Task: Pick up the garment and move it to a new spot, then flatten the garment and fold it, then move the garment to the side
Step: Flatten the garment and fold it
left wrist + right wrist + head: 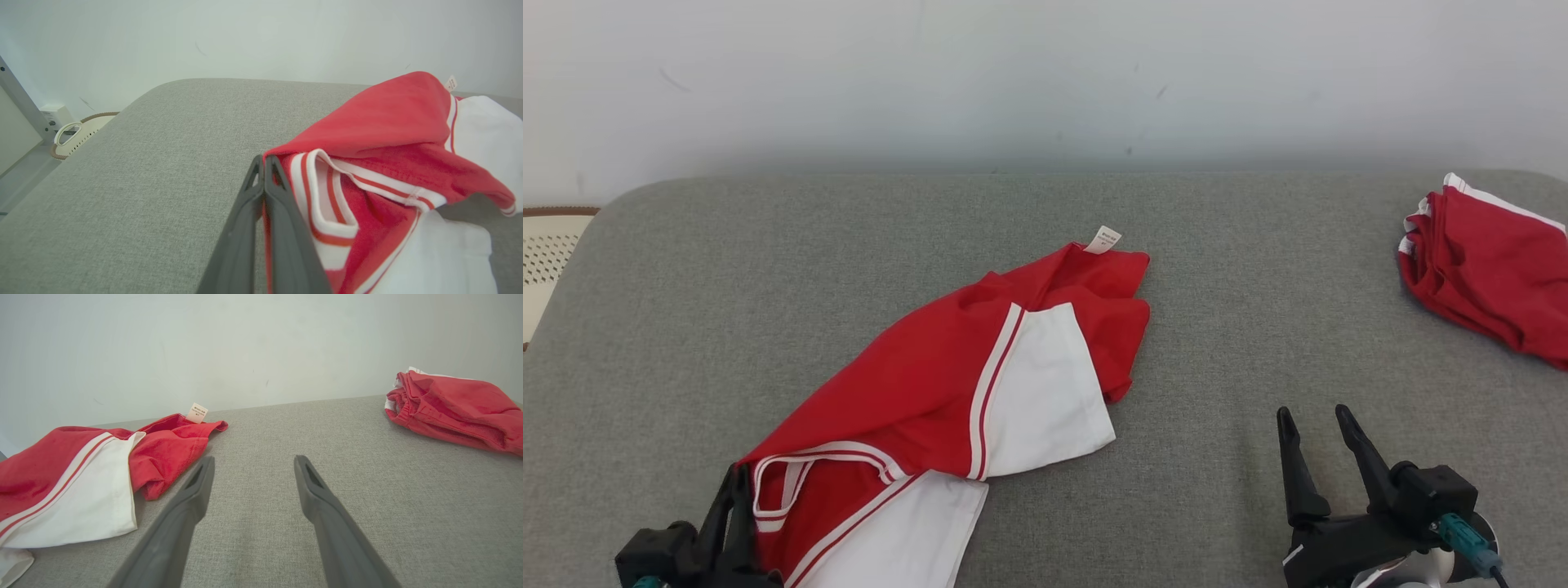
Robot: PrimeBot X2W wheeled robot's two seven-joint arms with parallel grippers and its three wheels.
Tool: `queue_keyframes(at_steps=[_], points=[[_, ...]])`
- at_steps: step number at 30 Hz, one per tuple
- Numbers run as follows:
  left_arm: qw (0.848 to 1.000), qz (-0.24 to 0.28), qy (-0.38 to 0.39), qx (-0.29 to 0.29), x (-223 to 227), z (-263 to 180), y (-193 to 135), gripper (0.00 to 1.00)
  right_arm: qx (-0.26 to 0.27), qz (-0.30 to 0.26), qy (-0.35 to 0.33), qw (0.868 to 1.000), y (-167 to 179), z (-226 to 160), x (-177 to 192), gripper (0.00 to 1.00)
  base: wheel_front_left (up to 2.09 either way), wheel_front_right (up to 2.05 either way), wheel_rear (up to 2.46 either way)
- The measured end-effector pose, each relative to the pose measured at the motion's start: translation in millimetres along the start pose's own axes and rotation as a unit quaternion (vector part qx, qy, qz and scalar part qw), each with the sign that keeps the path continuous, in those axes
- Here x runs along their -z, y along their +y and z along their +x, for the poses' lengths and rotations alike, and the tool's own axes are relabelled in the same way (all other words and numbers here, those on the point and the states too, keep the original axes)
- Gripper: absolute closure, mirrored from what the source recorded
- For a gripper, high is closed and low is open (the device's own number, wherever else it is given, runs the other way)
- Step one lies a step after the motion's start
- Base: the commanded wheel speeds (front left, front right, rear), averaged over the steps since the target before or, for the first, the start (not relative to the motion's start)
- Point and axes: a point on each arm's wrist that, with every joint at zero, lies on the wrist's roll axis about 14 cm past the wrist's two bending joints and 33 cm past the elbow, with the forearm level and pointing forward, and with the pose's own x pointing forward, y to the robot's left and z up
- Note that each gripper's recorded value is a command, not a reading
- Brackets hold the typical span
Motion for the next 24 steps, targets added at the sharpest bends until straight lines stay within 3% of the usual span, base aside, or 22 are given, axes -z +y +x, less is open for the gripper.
queue_keyframes(at_steps=[15, 24], points=[[0.997, -0.031, -0.066, -0.029, -37.8, -24.4, 4.2, 0.0, -0.013, 0.003, -0.004, 1.0, 10.1, 5.0, -2.0, 0.0, 0.0, 0.0, 0.0], [0.998, -0.042, -0.045, 0.029, -23.8, -36.5, -30.1, 0.0, -0.022, 0.004, -0.005, 1.0, 17.2, 6.4, -3.4, 0.0, 0.0, 0.0, 0.0]])
